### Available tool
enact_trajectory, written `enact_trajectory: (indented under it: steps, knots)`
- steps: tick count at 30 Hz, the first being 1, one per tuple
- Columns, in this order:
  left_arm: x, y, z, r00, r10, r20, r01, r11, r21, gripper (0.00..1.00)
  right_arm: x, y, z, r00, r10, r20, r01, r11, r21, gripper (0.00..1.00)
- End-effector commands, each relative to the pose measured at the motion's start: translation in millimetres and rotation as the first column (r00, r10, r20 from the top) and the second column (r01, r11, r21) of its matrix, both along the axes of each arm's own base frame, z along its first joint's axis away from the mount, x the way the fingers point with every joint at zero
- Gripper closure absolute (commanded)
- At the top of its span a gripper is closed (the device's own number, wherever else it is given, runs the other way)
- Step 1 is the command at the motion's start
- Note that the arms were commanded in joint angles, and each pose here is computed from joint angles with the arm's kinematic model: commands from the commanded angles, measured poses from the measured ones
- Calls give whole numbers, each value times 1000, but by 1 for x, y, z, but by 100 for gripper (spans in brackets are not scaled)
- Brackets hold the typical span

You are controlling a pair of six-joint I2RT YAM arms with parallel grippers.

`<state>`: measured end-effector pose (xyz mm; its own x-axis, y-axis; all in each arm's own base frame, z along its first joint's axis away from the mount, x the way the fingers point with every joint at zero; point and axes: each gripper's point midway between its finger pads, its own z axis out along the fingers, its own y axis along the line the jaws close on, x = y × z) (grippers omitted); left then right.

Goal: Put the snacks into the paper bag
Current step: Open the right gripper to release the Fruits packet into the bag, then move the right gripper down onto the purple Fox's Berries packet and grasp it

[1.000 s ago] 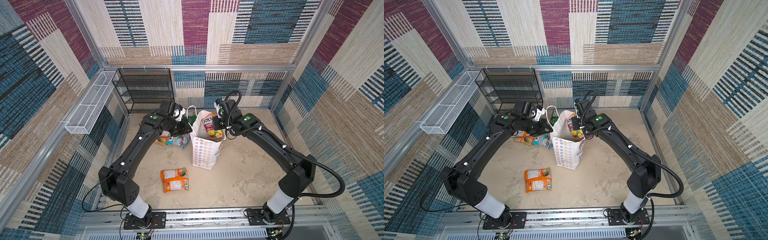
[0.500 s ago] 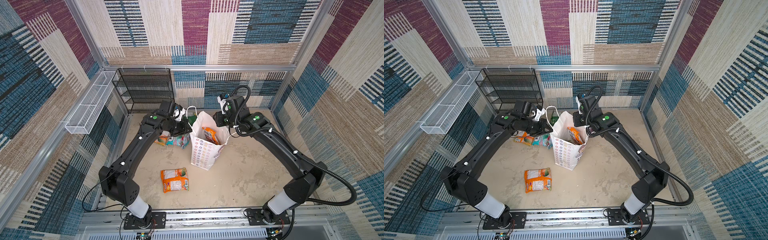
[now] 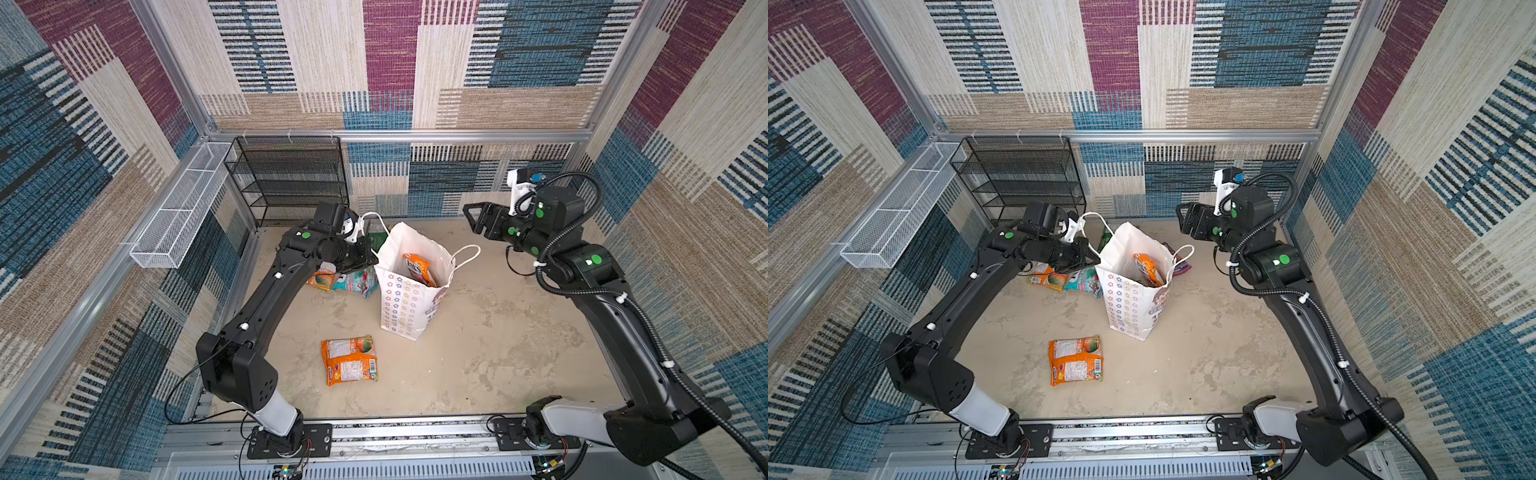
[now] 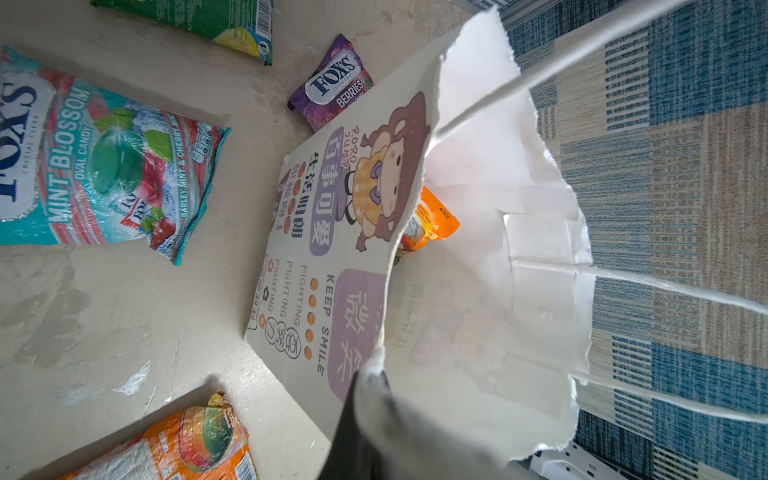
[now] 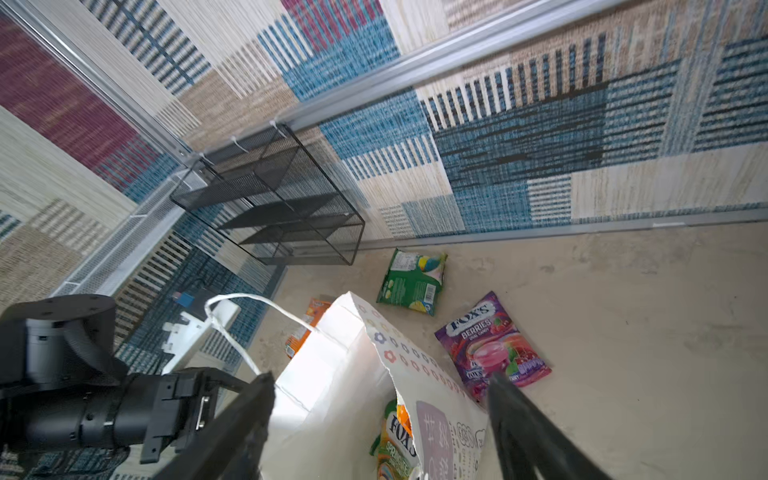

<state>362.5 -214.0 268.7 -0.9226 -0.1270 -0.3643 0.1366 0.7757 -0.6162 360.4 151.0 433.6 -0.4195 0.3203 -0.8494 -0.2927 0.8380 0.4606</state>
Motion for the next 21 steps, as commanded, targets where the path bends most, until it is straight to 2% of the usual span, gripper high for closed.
enact_trajectory:
  steps: [1,5,9,15,21]
  knots:
    - [8,9,3,998,57,-5,-57,998,-25,100,12,-18,6,997,-72,22,70,995,74,9]
    - [13,24,7,994,107,6,-106,994,-30,100,37,-52,-50,988,-126,-93,137,983,124,6]
    - [17,38,9,987,158,13,-158,987,-27,100,56,-68,-125,965,-110,-236,160,966,201,4]
    - [21,49,7,981,192,5,-191,981,-33,100,78,-60,-215,925,-64,-374,151,966,210,7]
    - [24,43,3,987,158,-38,-161,984,-81,100,96,-50,-291,869,-13,-495,130,971,202,12]
